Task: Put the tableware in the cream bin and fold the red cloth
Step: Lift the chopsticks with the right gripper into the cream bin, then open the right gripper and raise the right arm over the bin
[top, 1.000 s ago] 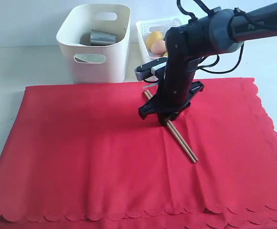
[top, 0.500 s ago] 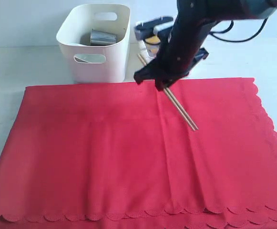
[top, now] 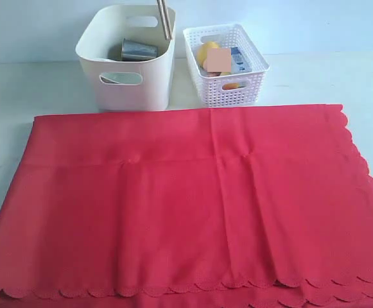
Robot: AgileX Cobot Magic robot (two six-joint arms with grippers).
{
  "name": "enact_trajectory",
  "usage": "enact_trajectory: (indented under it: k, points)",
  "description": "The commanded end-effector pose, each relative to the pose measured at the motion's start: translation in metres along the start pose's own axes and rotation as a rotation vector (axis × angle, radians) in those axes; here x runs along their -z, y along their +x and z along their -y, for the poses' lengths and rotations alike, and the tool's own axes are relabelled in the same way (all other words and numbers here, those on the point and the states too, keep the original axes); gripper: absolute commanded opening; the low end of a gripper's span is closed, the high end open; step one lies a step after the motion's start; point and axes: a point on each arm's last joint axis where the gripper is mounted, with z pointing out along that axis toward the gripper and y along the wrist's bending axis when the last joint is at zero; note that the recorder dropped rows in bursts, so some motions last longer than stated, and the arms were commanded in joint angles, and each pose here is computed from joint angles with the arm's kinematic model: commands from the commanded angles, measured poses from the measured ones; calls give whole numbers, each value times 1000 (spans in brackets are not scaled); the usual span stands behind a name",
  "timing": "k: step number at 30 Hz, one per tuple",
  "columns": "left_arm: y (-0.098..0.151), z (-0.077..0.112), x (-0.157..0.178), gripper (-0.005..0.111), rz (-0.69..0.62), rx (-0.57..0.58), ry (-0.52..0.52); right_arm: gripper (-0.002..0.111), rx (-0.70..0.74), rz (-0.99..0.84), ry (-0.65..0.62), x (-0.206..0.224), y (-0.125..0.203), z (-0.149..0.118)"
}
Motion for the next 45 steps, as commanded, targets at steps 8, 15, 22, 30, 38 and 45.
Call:
enact_trajectory:
  k: [8, 15, 22, 30, 38, 45]
  points:
    - [-1, 0, 0, 0, 18, 9, -1, 0, 132, 146, -11, -45, 14, -26]
    - [-1, 0, 0, 0, 18, 9, -1, 0, 134, 338, 82, -66, 19, -27]
    - [-1, 0, 0, 0, 18, 9, 2, 0, 188, 350, 109, -83, 35, -29]
    - [-1, 2, 0, 0, 17, 5, 24, 0, 217, 302, 49, -90, 49, -58]
    - [-1, 4, 0, 0, 10, 4, 42, 0, 205, 382, 135, -101, 65, -81]
    - [0, 7, 0, 0, 7, -4, 75, 0, 279, 374, 264, -130, 99, -56]
